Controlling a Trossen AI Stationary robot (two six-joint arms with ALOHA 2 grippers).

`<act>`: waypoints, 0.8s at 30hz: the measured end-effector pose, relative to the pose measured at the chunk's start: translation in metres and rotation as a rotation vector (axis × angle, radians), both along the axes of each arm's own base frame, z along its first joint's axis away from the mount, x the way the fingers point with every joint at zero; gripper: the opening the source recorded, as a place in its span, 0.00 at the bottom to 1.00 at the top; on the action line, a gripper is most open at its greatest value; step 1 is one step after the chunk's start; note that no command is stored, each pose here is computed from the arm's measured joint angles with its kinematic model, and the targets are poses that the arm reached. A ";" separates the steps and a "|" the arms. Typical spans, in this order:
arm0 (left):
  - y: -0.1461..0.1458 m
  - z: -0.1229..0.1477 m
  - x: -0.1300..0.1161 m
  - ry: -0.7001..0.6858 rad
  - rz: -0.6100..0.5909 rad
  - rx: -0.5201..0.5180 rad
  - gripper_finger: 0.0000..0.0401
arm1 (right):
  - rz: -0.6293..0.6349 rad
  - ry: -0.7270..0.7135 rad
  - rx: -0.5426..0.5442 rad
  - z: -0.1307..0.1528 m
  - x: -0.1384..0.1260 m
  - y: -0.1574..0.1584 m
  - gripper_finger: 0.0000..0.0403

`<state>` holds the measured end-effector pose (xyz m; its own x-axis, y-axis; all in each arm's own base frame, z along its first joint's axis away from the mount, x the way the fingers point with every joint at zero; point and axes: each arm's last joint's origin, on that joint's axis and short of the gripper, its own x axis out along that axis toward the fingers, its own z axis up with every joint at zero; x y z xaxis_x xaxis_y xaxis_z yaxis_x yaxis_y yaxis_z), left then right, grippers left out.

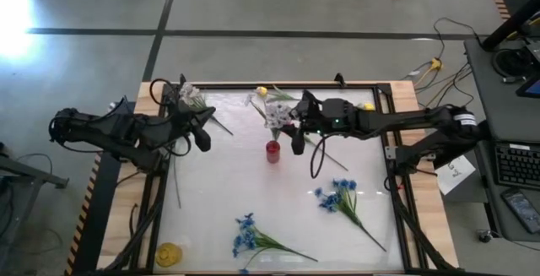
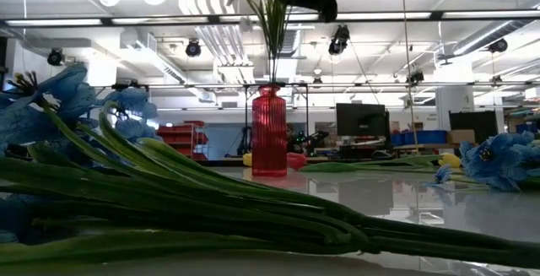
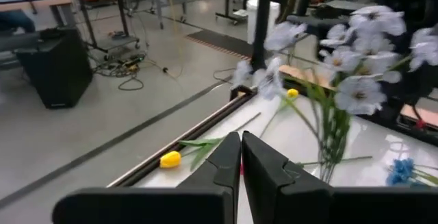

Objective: Sort flowers into vase by color
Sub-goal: Put the right white flower into the red flower vase

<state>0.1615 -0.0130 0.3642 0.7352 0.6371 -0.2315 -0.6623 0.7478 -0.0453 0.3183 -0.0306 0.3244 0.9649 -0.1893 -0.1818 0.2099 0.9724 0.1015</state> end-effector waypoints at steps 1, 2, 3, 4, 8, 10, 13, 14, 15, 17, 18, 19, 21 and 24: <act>0.000 0.000 -0.001 -0.012 0.017 -0.006 0.00 | 0.003 -0.004 0.000 0.002 -0.002 0.001 0.43; 0.001 0.001 -0.001 -0.032 0.041 -0.013 0.00 | 0.006 -0.005 -0.001 0.004 -0.004 0.003 0.43; 0.001 0.002 -0.002 -0.048 0.062 -0.017 0.00 | 0.010 -0.011 -0.001 0.006 -0.005 0.004 0.43; 0.002 0.002 -0.002 -0.061 0.086 -0.015 0.00 | 0.015 -0.018 -0.001 0.008 -0.007 0.006 0.43; 0.003 0.003 -0.003 -0.030 0.111 0.038 0.00 | 0.023 -0.013 0.009 0.011 -0.011 0.008 0.43; 0.003 0.002 -0.001 -0.013 0.107 0.050 0.00 | 0.019 0.001 0.023 0.009 -0.011 0.008 0.43; 0.001 -0.001 0.005 0.025 0.071 0.058 0.00 | 0.009 0.033 0.038 0.002 -0.007 0.008 0.44; 0.000 -0.003 0.008 0.031 0.055 0.054 0.00 | 0.005 0.043 0.037 -0.001 -0.004 0.007 0.45; -0.001 -0.004 0.010 0.035 0.044 0.051 0.00 | 0.005 0.053 0.038 -0.004 -0.002 0.007 0.46; -0.002 -0.005 0.013 0.035 0.042 0.046 0.00 | 0.003 0.077 0.043 -0.012 0.003 0.007 0.49; -0.002 -0.005 0.015 0.022 0.036 0.037 0.00 | 0.002 0.089 0.048 -0.015 0.005 0.007 0.51; -0.003 -0.003 0.017 0.006 0.013 0.026 0.00 | 0.000 0.108 0.056 -0.018 0.006 0.007 0.53; -0.004 -0.001 0.018 -0.011 -0.009 0.028 0.00 | -0.009 0.144 0.067 -0.024 0.007 0.006 0.58; -0.002 -0.006 0.016 0.006 -0.007 0.043 0.00 | -0.017 0.183 0.085 -0.028 0.006 0.006 0.67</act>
<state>0.1780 -0.0152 0.3579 0.7382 0.6415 -0.2085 -0.6573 0.7536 -0.0085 0.3241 -0.0241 0.2963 0.9112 -0.1819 -0.3696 0.2486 0.9582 0.1413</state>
